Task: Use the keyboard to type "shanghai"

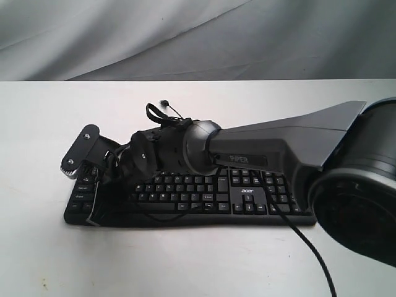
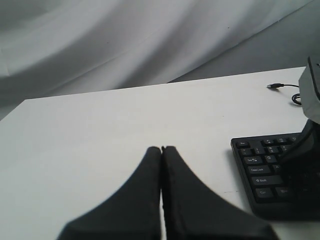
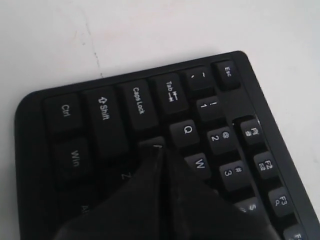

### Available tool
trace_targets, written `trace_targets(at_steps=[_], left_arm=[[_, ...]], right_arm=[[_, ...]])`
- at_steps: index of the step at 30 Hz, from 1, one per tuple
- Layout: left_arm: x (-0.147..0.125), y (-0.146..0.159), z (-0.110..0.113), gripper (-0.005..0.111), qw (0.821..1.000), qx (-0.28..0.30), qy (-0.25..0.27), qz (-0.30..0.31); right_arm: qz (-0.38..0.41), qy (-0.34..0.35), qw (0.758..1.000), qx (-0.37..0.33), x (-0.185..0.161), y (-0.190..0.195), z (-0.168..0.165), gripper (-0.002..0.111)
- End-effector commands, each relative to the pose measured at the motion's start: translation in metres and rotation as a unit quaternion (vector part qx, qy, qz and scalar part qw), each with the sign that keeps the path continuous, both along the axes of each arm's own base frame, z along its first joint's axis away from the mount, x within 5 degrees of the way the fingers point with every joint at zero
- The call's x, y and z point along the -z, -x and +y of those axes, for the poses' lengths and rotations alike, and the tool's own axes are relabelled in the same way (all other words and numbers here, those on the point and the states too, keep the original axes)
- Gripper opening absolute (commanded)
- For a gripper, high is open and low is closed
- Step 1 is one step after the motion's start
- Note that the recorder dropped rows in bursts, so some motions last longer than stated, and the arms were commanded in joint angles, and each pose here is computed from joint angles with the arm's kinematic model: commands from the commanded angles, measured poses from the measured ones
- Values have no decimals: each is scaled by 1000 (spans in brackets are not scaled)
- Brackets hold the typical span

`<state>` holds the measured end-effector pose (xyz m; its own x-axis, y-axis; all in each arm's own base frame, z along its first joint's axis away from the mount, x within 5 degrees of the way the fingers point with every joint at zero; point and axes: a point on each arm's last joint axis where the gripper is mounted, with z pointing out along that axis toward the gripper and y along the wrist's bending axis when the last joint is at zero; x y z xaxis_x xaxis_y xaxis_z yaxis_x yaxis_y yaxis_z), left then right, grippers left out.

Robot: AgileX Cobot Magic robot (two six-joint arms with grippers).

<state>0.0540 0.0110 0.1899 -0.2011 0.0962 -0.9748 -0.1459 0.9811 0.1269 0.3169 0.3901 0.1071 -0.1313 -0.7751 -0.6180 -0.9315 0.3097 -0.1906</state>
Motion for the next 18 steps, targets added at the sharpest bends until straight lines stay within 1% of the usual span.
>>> trace_targets(at_steps=[1,5,9,12,15,18], left_arm=[[0,0,-1,0,1000,4,2,-5],[0,0,-1,0,1000,4,2,-5],[0,0,-1,0,1000,4,2,-5],[0,0,-1,0,1000,4,2,-5],[0,0,-1,0,1000,4,2,-5],[0,0,-1,0,1000,4,2,-5]], right_arm=[[0,6,1000,-3,2,-1,-1,0],[-2,2,1000,-2,-5,0,-1,0],[2,-2,1000,3,-19,-3,-6,0],[-5,-6,1000,14,-31,-4,-17,0],[-23,-18,999,31,-44,0,-36,0],[-24,-14,999,46,-45,9,-58,0]])
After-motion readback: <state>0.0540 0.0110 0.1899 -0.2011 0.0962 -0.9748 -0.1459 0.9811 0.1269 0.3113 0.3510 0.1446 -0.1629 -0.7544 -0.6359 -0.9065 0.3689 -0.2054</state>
